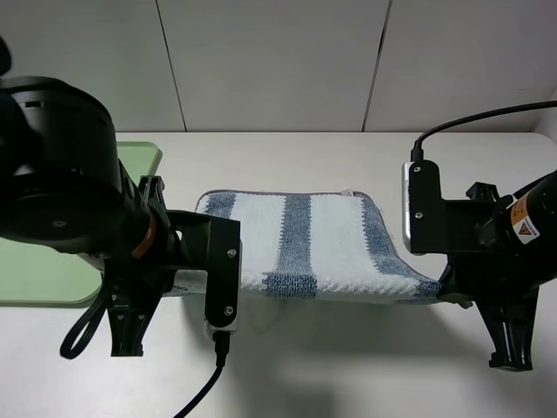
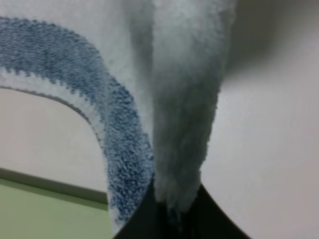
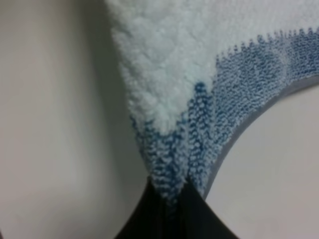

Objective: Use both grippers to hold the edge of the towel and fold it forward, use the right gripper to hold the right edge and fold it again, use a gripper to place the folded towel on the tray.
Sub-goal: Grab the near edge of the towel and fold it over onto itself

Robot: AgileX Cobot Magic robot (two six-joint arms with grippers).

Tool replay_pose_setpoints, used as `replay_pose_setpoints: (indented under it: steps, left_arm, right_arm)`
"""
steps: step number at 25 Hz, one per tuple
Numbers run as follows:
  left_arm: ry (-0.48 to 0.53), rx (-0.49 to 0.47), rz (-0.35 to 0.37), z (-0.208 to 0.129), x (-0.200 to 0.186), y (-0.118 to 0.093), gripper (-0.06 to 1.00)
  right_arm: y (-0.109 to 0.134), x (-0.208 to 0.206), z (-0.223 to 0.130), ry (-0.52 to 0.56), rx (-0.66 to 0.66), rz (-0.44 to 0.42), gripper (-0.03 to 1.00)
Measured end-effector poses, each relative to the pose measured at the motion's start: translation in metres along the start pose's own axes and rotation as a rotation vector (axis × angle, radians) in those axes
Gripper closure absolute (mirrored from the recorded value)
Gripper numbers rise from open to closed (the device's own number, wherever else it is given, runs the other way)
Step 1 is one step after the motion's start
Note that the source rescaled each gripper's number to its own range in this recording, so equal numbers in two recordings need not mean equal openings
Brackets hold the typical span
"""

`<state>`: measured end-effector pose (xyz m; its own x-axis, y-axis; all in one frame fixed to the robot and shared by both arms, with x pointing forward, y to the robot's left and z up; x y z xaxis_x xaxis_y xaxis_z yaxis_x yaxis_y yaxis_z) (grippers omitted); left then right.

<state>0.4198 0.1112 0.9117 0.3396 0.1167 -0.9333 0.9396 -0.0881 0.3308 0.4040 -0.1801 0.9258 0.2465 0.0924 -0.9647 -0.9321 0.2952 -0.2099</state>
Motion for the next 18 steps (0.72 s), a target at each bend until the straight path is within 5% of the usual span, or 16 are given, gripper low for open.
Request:
replay_pose_setpoints:
  steps: [18]
  left_arm:
    - [0.054, 0.021, 0.054, -0.011, -0.001, 0.015, 0.94]
  right_arm:
    - [-0.029, -0.027, 0.027, -0.069, -0.024, -0.093, 0.97]
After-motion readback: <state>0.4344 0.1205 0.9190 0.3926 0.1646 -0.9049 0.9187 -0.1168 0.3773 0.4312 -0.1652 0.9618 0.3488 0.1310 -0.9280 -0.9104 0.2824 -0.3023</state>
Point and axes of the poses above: a point on each arm's last joint axis where the gripper is mounted, x pointing out along that axis toward the gripper, y along the wrist's bending axis when the last joint is at zero, z = x × y, the point moved 6 cm from there along x, pointing out along that axis toward the gripper, and after that the axes turned 5 degrees about x, right-handed, at the moved point
